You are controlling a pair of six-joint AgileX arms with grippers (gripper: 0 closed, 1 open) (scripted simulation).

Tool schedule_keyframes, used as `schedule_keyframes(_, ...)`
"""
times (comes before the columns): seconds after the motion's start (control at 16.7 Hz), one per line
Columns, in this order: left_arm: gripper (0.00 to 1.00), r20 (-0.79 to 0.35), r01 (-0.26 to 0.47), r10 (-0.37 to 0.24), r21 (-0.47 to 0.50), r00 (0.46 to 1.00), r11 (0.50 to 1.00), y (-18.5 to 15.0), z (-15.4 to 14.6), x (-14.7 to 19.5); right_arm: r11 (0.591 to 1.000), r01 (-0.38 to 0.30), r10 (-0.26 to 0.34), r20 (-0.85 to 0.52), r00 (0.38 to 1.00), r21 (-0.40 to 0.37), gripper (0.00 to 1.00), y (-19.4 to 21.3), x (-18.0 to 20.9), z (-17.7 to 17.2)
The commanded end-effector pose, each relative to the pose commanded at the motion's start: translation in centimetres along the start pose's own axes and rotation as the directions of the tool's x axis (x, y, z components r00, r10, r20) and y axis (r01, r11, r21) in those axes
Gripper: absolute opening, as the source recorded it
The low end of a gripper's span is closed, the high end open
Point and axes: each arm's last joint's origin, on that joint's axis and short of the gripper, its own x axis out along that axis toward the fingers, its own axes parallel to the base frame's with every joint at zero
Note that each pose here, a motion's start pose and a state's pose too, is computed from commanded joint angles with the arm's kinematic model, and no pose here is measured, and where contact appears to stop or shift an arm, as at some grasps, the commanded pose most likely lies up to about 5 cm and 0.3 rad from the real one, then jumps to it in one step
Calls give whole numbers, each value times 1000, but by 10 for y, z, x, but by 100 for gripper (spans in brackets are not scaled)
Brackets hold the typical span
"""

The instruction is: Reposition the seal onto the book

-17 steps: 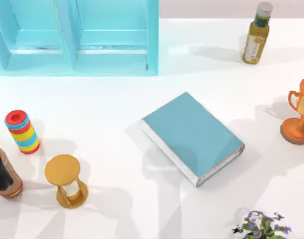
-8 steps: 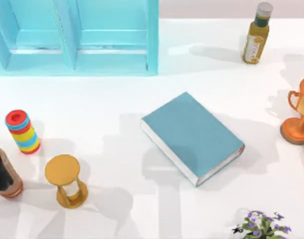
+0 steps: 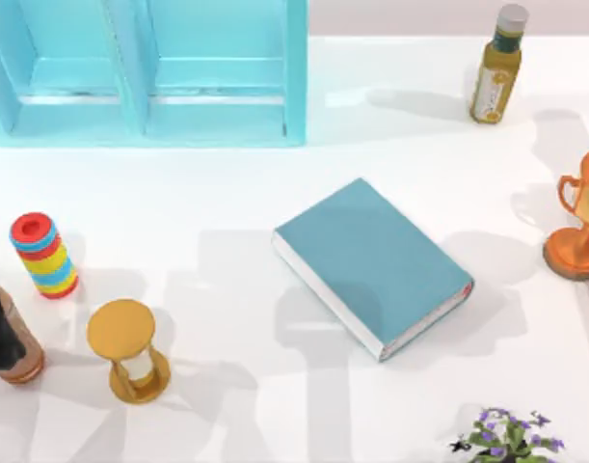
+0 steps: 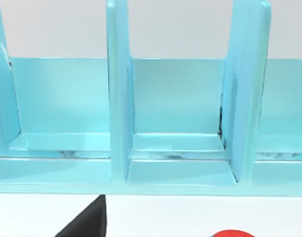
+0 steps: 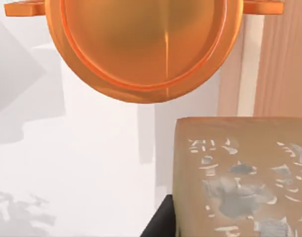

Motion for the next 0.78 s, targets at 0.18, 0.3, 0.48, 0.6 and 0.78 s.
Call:
schedule_keyframes(0.18, 100, 0, 0, 0, 0, 1000, 1000, 0, 0, 0, 1000, 24, -24, 46, 999, 6, 0, 20, -5, 9)
schedule_keyframes(0.3, 100, 0, 0, 0, 0, 1000, 1000, 0, 0, 0, 999, 37, -38, 98, 994, 12, 0, 50, -10, 18)
schedule_keyframes(0.48, 100, 0, 0, 0, 0, 1000, 1000, 0, 0, 0, 1000, 28, -27, 158, 987, -1, 0, 114, -8, 27)
schedule_keyframes(0.6, 100, 0, 0, 0, 0, 1000, 1000, 0, 0, 0, 1000, 11, -8, 159, 987, -17, 0, 162, 5, 29)
schedule_keyframes(0.78, 100, 0, 0, 0, 0, 1000, 1000, 0, 0, 0, 1000, -4, 7, 95, 995, -31, 0, 222, 43, 27)
